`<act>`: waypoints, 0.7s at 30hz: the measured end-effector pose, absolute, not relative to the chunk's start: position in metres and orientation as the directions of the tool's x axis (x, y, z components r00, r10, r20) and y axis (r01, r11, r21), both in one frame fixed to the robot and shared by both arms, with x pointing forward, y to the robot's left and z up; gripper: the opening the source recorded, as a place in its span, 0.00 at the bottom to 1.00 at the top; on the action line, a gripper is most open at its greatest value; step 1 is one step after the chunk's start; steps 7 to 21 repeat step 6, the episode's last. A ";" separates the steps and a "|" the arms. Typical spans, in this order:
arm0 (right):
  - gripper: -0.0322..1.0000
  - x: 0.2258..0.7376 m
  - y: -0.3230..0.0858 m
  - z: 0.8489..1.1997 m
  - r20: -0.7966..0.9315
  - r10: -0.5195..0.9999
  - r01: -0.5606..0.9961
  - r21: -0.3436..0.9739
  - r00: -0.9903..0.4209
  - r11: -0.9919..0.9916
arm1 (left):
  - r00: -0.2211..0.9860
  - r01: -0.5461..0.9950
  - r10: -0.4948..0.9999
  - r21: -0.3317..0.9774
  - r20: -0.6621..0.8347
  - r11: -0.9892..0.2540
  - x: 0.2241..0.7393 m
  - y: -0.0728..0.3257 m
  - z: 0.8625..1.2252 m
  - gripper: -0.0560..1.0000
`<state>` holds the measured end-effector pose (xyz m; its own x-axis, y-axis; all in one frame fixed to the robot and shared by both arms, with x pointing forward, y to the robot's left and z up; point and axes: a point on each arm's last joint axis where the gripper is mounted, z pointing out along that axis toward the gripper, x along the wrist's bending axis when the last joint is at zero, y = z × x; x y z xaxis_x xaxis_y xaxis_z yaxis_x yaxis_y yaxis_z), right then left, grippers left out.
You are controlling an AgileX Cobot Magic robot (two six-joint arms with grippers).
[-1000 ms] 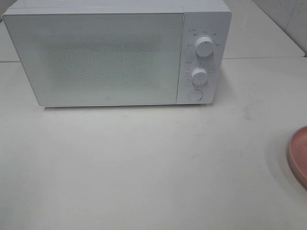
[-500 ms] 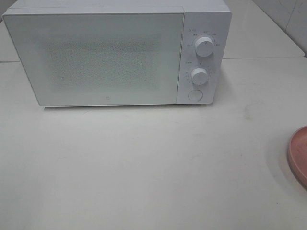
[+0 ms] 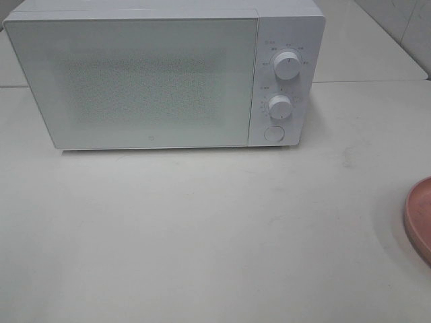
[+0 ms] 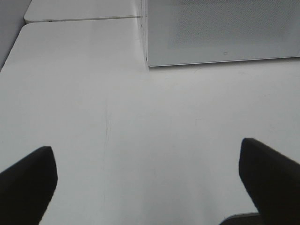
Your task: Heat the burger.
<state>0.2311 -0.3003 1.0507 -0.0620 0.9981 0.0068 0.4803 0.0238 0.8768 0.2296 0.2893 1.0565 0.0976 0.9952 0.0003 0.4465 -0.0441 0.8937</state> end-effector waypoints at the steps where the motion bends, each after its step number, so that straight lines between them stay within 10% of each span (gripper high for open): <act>1: 0.76 0.231 -0.300 1.051 0.007 0.998 0.480 0.877 -0.062 0.024 | 0.098 0.446 0.995 0.894 0.000 -0.044 0.230 0.289 1.056 0.98; 21: 0.76 0.231 -0.300 1.051 0.007 0.998 0.480 0.877 -0.062 0.024 | 0.098 0.446 0.995 0.894 0.000 -0.044 0.230 0.289 1.056 0.98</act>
